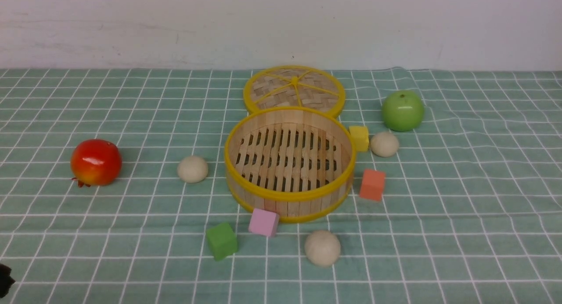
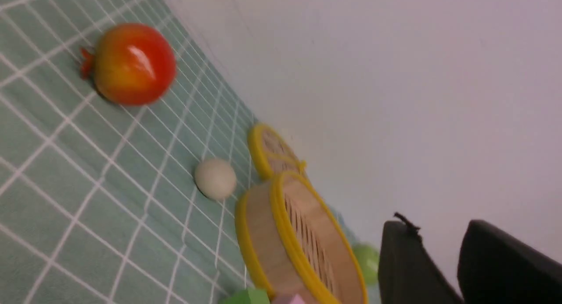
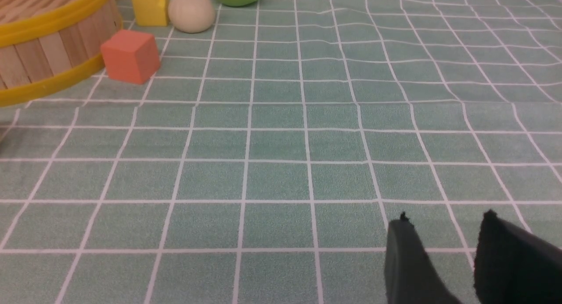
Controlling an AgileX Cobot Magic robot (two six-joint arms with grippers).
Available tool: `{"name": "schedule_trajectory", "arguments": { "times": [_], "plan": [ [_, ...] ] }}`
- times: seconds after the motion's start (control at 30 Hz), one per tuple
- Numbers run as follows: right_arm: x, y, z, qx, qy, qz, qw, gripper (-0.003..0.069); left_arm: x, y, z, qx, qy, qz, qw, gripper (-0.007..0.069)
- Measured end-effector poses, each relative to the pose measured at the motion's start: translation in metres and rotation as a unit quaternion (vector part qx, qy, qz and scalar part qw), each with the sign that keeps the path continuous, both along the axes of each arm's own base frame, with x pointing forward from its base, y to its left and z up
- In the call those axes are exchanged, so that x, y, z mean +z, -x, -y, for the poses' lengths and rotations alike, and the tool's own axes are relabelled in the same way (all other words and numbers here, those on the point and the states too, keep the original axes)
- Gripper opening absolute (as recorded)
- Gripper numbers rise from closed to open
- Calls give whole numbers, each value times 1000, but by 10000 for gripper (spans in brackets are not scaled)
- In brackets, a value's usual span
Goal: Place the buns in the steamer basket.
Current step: Use the left arm to grab a steamed stuffed bun
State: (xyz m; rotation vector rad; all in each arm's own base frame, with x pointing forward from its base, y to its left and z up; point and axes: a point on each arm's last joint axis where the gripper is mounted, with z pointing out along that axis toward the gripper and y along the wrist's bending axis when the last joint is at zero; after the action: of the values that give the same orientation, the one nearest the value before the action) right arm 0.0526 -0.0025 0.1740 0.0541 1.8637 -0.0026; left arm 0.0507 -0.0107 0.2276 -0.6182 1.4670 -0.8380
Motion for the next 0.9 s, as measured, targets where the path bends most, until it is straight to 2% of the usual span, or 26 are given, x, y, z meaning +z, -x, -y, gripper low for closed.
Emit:
{"name": "schedule_trajectory", "arguments": {
  "times": [0.13, 0.2, 0.23, 0.27, 0.37, 0.4, 0.47, 0.63, 0.73, 0.9],
  "plan": [
    [0, 0, 0, 0, 0, 0, 1000, 240, 36, 1, 9, -54, -123, -45, 990, 28],
    [0, 0, 0, 0, 0, 0, 1000, 240, 56, -7, 13, -88, -190, -88, 974, -14],
    [0, 0, 0, 0, 0, 0, 1000, 240, 54, -9, 14, -93, -195, -98, 971, -14],
    [0, 0, 0, 0, 0, 0, 1000, 240, 63, -15, 15, -109, -220, -116, 962, -14],
    [0, 0, 0, 0, 0, 0, 1000, 240, 79, -46, 20, -192, -315, -218, 904, -14],
    [0, 0, 0, 0, 0, 0, 1000, 240, 79, -61, 21, -210, -328, -248, 887, -14],
    [0, 0, 0, 0, 0, 0, 1000, 240, 83, -78, 22, -228, -335, -266, 875, -14],
    [0, 0, 0, 0, 0, 0, 1000, 240, 82, -147, 26, -253, -324, -320, 854, -14],
    [0, 0, 0, 0, 0, 0, 1000, 240, 82, -169, 34, -270, -332, -327, 843, -14],
    [0, 0, 0, 0, 0, 0, 1000, 240, 82, -207, 80, -334, -386, -319, 799, -14]
  ]
}}
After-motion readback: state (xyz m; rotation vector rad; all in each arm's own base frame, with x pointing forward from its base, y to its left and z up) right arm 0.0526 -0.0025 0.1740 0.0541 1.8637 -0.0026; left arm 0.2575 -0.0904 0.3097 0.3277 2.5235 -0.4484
